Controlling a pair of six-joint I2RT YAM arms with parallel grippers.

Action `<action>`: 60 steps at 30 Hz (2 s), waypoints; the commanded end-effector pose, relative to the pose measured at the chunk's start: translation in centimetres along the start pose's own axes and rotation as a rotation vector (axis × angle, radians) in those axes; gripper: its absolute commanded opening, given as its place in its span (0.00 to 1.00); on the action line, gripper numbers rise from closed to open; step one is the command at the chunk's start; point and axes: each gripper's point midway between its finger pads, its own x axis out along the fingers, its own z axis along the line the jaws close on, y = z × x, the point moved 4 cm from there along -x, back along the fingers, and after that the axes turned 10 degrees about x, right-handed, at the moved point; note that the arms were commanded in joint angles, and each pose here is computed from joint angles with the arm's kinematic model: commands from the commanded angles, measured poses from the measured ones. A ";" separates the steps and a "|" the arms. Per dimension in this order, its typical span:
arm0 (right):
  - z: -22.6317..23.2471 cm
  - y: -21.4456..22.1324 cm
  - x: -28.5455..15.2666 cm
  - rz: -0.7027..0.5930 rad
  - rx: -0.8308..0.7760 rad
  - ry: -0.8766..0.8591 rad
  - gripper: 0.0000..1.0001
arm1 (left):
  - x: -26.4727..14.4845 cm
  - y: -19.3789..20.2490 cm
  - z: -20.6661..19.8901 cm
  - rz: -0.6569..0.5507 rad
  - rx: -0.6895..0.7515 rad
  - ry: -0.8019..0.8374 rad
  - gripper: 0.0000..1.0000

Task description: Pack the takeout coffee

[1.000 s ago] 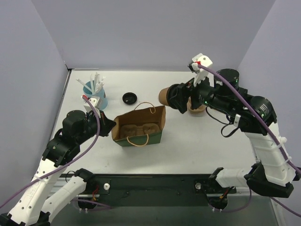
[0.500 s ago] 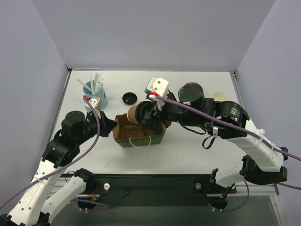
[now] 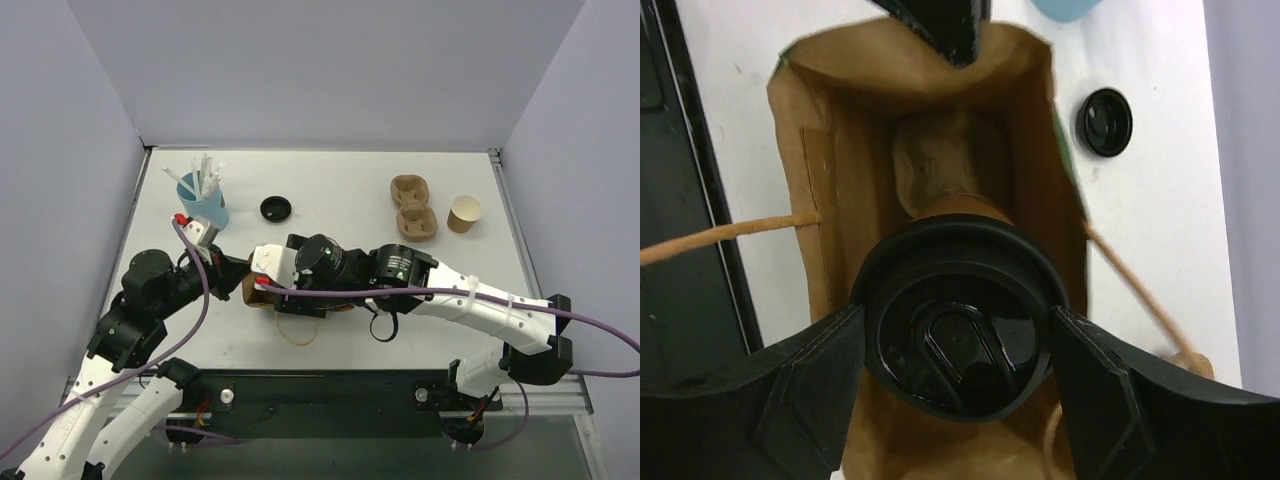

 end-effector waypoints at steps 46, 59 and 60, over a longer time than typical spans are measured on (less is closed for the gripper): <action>1.7 11.4 7.8 0.137 -0.071 0.223 0.36 | -1.5 5.6 -0.7 0.057 -0.152 0.012 0.02; -4.2 11.0 8.2 0.090 -0.080 0.252 0.36 | -1.4 3.0 0.3 -0.219 -0.007 -0.020 0.00; -4.4 10.8 8.6 0.088 -0.084 0.250 0.36 | -1.3 3.3 0.4 -0.220 -0.012 -0.024 0.00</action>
